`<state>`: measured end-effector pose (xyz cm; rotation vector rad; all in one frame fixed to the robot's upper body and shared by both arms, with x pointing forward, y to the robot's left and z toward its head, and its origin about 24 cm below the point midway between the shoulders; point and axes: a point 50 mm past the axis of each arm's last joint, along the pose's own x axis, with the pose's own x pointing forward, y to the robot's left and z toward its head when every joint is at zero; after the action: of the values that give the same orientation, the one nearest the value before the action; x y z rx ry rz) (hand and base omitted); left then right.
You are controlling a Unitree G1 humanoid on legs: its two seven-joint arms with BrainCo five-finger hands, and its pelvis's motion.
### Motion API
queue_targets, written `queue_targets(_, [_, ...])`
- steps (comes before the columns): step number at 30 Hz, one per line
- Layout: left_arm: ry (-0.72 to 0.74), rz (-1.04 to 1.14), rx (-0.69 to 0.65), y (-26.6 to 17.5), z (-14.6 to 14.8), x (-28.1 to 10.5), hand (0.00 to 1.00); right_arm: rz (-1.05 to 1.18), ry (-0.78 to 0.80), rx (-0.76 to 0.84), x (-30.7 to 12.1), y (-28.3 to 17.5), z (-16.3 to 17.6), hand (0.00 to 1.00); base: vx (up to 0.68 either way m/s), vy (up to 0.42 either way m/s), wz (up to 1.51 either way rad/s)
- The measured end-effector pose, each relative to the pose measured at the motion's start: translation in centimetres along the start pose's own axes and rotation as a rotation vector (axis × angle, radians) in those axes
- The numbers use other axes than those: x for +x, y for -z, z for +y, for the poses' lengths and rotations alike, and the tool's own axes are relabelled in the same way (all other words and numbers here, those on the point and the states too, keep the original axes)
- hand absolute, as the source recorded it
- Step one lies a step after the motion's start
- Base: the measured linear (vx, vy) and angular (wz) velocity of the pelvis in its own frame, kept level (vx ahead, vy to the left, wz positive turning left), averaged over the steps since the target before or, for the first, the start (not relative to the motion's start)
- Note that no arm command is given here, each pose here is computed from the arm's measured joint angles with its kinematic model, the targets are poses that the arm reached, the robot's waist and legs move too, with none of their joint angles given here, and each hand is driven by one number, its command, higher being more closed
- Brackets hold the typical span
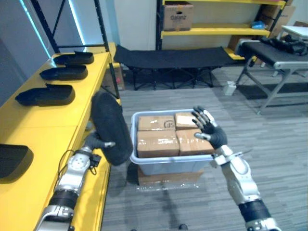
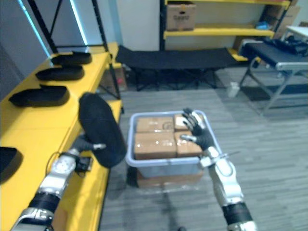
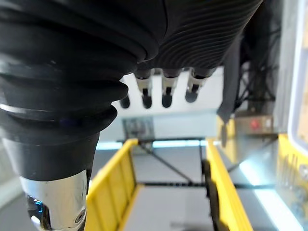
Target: Walk over and take plastic housings, then place them on the shelf
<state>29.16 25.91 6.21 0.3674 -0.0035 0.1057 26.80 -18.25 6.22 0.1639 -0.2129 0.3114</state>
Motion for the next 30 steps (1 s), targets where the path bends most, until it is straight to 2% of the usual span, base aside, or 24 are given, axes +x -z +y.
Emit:
queue_targets(5, [-0.15, -0.442, -0.238, -6.5, 0.6, -4.1, 1.0, -0.02, 0.181, 0.086, -1.9, 1.2, -0.4, 0.0, 0.04, 0.0, 0.03])
queue_targets(8, [-0.215, -0.636, -0.311, -8.8, 1.3, -6.7, 1.0, -0.05, 0.233, 0.128, -1.9, 1.4, 0.0, 0.0, 0.01, 0.004, 0.05])
queue_targets(10, [-0.231, -0.677, -0.343, -9.3, 1.4, -7.3, 1.0, -0.061, 0.251, 0.14, -2.0, 1.4, 0.2, 0.0, -0.01, 0.001, 0.02])
queue_targets(17, [-0.269, -0.607, -0.364, -7.5, 1.5, -9.3, 1.0, -0.116, 0.266, 0.184, -1.7, 0.8, 1.3, 0.0, 0.0, -0.001, 0.08])
queue_targets(23, [-0.325, -0.609, -0.498, -7.2, 1.6, -10.3, 1.0, -0.102, 0.228, 0.207, -1.4, 1.2, 2.5, 0.0, 0.06, -0.003, 0.07])
queue_targets(27, [-0.354, -0.612, -0.466, -7.4, 1.8, -10.5, 1.0, -0.102, 0.221, 0.225, -1.4, 1.3, 2.7, 0.0, 0.05, -0.001, 0.11])
queue_targets(30, [-0.431, -0.598, -0.42, -7.2, 2.6, -10.9, 1.0, -0.117, 0.19, 0.295, -1.3, 1.5, 3.1, 0.0, 0.0, 0.002, 0.01])
